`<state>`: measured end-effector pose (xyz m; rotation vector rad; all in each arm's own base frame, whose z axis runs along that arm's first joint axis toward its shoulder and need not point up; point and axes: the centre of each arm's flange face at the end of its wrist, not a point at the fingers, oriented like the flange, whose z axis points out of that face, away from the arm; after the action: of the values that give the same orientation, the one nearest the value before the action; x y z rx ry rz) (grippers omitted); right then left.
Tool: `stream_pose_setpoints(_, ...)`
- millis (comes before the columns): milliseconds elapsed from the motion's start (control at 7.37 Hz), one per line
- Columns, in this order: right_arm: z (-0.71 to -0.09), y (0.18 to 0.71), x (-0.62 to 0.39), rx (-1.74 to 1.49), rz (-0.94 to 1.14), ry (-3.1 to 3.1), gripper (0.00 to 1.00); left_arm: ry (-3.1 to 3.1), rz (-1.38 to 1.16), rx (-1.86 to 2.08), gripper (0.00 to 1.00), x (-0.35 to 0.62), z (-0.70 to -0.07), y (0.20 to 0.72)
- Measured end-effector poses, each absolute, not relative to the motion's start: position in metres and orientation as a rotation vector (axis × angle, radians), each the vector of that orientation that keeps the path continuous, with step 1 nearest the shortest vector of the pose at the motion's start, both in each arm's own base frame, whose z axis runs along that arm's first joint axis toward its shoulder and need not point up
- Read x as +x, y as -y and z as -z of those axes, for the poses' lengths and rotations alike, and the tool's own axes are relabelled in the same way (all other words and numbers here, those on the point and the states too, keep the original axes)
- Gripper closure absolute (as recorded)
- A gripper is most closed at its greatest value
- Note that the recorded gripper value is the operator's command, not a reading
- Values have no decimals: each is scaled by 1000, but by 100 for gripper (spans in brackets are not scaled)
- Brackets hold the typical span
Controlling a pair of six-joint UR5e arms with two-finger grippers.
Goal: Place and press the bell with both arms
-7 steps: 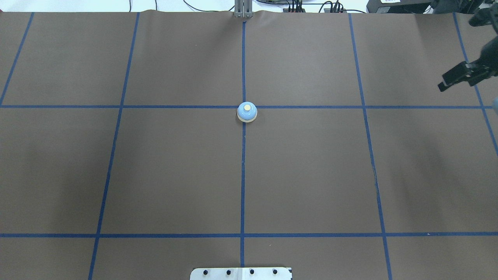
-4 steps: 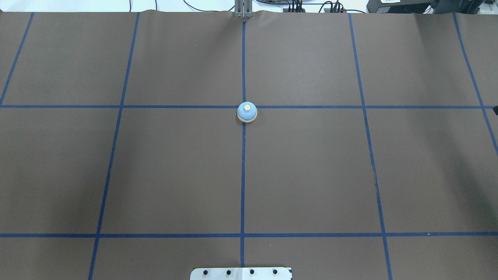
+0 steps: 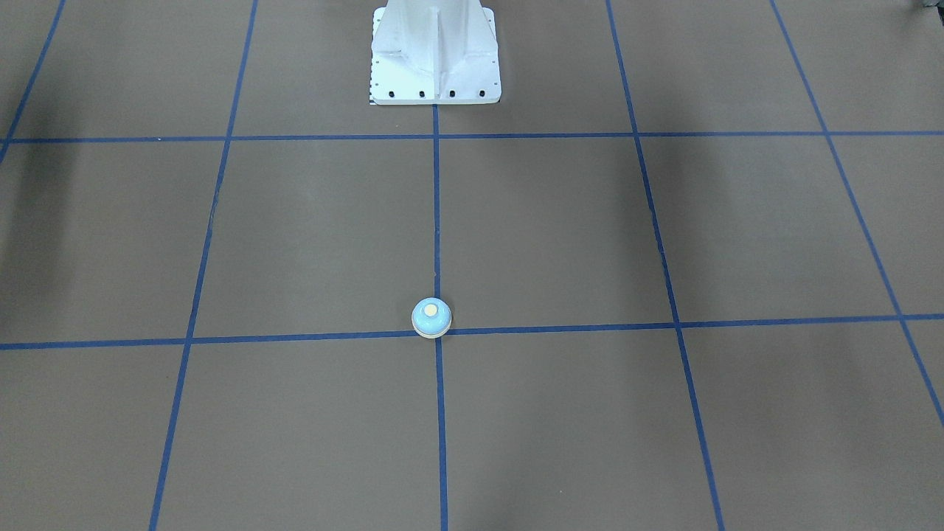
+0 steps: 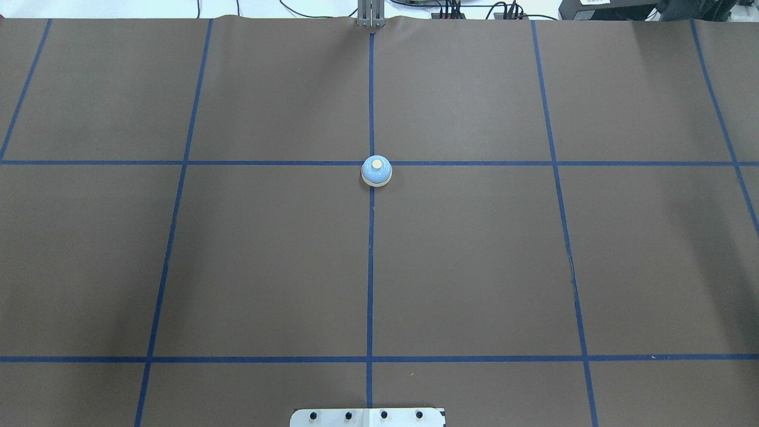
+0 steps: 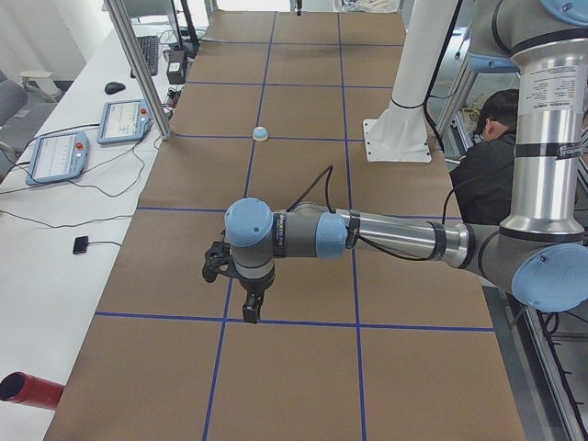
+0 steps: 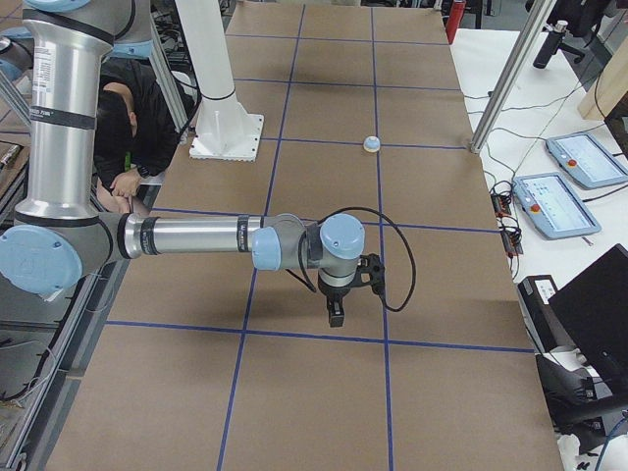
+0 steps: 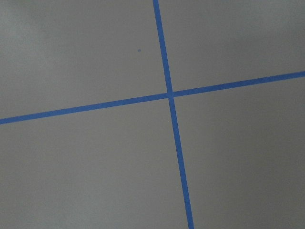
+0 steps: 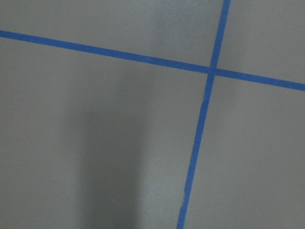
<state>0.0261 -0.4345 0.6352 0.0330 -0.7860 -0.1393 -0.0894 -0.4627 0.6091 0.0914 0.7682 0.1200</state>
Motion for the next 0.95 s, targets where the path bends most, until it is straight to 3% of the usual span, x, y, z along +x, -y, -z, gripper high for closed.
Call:
stream_pose_setpoints(271,-649,426,41,25,118,792,0,-767,-119,85,0,-89,-611,460)
stream_pose_setpoints(950,-615,437,69,-11,82,837,0,-762,-123,92,0,-89,-608,464)
